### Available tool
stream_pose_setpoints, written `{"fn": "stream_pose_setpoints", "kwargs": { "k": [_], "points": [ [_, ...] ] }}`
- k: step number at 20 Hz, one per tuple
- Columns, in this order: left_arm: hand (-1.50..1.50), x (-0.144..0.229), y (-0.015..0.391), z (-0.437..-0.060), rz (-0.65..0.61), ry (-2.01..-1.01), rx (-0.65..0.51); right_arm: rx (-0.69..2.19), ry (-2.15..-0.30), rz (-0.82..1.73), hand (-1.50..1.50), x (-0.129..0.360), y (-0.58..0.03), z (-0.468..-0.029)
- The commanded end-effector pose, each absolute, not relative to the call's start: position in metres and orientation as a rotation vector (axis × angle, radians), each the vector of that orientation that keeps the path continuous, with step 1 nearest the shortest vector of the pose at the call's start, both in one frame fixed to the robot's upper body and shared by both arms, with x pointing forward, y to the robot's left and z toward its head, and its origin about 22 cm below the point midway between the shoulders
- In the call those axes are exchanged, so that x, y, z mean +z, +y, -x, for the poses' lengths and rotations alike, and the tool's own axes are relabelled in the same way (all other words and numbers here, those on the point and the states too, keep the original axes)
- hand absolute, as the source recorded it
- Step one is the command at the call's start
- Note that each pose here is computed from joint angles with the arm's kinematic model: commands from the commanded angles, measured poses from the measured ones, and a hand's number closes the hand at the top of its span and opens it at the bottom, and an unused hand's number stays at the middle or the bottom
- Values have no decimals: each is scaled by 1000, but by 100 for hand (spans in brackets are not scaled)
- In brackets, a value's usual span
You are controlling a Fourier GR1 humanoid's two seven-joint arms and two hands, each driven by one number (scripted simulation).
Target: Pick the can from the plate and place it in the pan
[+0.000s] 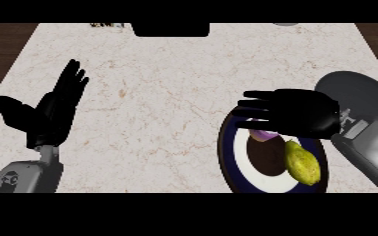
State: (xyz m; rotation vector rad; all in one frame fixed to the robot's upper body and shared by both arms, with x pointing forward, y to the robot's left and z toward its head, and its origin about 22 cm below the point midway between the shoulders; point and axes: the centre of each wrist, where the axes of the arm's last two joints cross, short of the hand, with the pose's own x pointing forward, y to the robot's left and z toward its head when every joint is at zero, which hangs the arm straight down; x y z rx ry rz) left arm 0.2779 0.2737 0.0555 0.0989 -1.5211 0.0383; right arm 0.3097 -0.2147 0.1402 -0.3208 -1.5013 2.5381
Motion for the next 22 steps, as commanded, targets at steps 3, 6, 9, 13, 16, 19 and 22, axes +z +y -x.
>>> {"fn": "stream_pose_setpoints", "kwargs": {
  "k": [3,6,9,13,16,19,22],
  "points": [
    [0,53,283,-273,-103,-1515,31,2578,-1429,245,-150,114,-210,-308],
    [0,64,267,-258,-84,-1510,33,2601,-1403,288,-150,110,-206,-334],
    [0,65,281,-277,-120,-1538,49,2583,-1434,247,-150,113,-195,-335],
    [0,58,266,-281,-112,-1521,34,2560,-1415,223,-150,84,-209,-333],
    [0,46,265,-270,-105,-1528,26,2551,-1422,187,-150,59,-185,-331],
    [0,66,271,-277,-121,-1505,44,2579,-1389,162,-150,75,-173,-328],
    [0,57,267,-287,-90,-1527,36,2609,-1335,172,-150,58,-176,-343]
  ]
}}
